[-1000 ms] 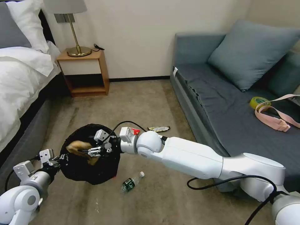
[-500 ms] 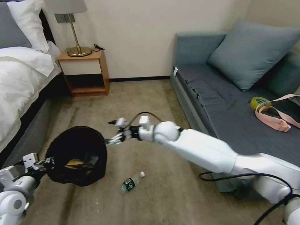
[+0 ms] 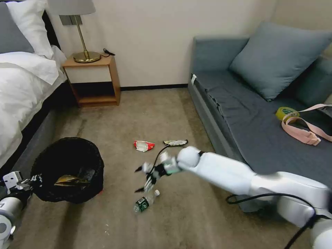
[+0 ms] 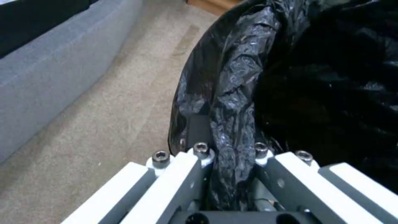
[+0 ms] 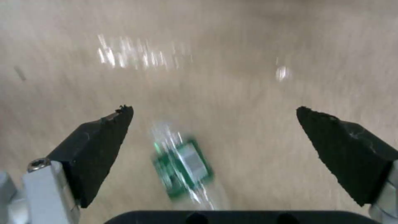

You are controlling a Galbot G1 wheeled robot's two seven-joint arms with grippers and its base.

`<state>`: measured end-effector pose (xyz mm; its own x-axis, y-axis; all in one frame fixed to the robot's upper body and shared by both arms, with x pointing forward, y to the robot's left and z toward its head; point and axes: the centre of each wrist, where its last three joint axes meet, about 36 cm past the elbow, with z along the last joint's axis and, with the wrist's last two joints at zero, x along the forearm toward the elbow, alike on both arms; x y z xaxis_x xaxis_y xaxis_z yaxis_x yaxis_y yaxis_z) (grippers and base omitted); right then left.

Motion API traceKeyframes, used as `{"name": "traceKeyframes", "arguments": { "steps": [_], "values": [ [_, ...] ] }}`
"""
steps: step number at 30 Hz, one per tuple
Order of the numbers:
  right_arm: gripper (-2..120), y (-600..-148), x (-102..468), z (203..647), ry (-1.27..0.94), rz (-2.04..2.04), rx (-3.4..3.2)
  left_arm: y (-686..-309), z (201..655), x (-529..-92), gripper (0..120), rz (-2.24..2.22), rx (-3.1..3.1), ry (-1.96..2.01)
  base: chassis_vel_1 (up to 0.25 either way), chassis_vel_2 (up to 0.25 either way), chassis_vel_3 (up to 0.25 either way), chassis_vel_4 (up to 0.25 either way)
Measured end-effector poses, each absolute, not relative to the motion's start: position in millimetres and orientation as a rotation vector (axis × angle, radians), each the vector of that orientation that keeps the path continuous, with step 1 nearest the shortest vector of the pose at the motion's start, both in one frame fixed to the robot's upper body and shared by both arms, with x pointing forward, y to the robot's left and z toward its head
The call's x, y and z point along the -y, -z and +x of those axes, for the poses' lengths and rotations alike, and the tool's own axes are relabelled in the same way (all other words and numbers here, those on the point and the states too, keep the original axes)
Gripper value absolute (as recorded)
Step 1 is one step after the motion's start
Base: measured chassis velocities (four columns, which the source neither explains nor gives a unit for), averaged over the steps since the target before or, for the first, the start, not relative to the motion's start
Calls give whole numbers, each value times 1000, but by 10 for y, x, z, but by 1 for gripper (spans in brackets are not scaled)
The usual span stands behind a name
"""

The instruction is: Pick up the trash bin, then pick up the garbage on the floor and place it into the trash bin.

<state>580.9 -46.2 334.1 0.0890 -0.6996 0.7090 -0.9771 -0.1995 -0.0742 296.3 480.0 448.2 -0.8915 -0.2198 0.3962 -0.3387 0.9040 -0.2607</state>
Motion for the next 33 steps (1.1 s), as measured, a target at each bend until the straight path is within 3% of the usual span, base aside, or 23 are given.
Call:
{"name": "traceKeyframes", "arguments": {
  "steps": [6,11,27,33],
  "values": [
    [100,-3169,356,5930,-1138,1882,1496,-4482,2933,-4812,2,430,2709,-474,0,0,0,0],
    [100,-3022,322,5917,-1200,1855,1443,-4462,2918,-4819,2,440,2706,-482,0,0,0,0],
    [99,-2647,168,5736,-1214,1831,1427,-4412,2908,-4809,2,448,2699,-498,0,0,0,0],
    [77,-2582,179,5745,-1223,1802,1427,-4399,2887,-4818,2,447,2700,-495,0,0,0,0]
  ]
}}
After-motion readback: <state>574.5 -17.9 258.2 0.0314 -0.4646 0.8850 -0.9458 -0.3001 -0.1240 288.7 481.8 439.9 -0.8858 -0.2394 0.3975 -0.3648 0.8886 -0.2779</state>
